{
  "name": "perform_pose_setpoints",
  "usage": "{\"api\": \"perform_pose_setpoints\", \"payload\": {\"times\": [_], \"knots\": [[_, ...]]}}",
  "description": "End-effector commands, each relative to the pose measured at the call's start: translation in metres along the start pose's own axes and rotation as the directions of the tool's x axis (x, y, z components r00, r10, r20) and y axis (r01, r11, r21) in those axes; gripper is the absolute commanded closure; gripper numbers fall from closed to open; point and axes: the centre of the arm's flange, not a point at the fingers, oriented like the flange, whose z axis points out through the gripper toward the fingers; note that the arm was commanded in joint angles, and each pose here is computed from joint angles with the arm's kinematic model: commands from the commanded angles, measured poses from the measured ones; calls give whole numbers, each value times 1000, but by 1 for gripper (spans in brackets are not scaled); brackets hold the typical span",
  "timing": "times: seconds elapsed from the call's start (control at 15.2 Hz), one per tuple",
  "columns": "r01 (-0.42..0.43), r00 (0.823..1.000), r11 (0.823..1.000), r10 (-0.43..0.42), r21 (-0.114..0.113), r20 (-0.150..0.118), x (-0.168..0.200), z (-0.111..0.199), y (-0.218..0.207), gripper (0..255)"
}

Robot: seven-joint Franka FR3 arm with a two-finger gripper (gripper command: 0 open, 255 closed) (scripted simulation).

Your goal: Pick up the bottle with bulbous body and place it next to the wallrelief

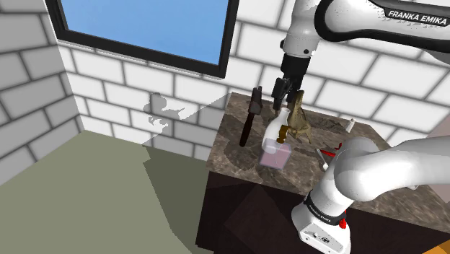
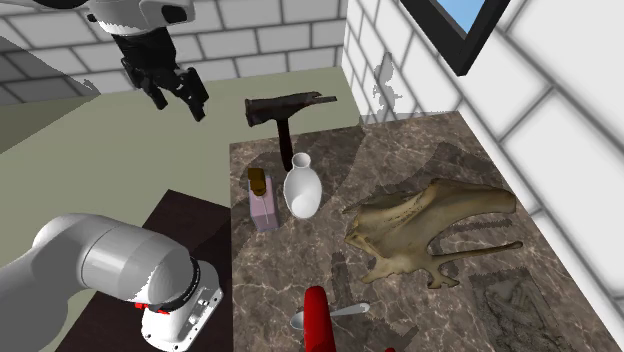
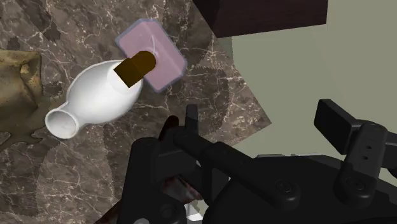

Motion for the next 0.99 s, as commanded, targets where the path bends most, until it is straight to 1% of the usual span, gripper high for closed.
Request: {"api": "perform_pose_setpoints", "payload": {"times": [0.0,0.92], "knots": [[0,1000,1000,0,0,0,0,0,0,0],[48,998,999,-49,6,40,67,73,159,0]]}}
